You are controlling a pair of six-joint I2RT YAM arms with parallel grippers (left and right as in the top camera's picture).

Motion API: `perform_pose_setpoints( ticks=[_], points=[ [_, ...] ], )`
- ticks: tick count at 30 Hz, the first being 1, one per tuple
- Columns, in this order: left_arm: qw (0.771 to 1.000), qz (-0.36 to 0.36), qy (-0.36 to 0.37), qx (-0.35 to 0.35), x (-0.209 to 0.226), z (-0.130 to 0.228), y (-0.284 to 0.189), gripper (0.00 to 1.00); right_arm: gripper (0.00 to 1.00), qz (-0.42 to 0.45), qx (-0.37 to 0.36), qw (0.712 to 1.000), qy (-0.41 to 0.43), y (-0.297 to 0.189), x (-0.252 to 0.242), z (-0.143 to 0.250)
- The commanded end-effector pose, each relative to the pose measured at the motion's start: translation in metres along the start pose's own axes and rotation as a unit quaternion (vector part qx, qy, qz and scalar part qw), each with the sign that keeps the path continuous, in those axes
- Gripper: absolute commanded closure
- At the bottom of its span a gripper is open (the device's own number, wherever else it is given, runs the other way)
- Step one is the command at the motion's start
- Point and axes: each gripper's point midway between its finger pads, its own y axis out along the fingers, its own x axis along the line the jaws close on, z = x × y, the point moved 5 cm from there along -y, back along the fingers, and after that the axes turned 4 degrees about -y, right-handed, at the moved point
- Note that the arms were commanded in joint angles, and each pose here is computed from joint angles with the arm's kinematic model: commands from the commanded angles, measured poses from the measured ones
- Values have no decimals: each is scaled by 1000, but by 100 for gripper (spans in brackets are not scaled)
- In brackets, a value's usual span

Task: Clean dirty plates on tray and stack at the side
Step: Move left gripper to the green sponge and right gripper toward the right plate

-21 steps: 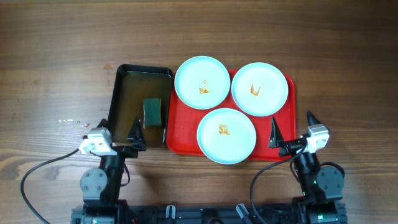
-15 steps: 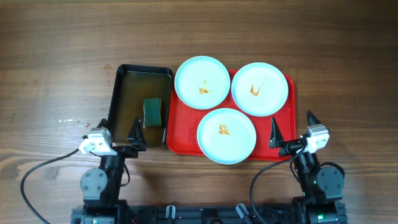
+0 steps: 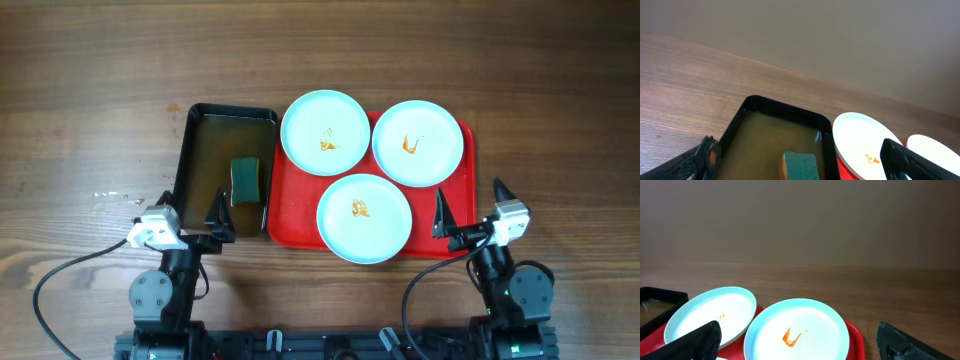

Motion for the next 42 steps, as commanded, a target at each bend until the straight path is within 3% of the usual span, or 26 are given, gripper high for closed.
perform_pose_setpoints(
  ticks=[1, 22, 27, 32, 38, 42],
  points=[
    [1000, -3, 10, 1, 1, 2, 0, 0, 1, 5, -3, 1000, 7, 0, -1, -1],
    [1000, -8, -7, 2, 2, 1, 0, 0, 1, -18, -1, 1000, 11, -1, 5, -3],
    [997, -54, -7, 46, -2, -22, -6, 0, 0, -18, 75, 996, 47, -2, 5, -11],
    [986, -91, -8, 136, -10, -42, 11, 0, 0, -60, 192, 974, 105, 7, 16, -22],
    [947, -125, -19, 295, -19, -48, 41, 0, 1, -66, 408, 900, 138, 35, 18, -22],
    [912, -140, -32, 383, -19, -32, 52, 0, 1, -41, 492, 858, 145, 52, 12, -15]
  ],
)
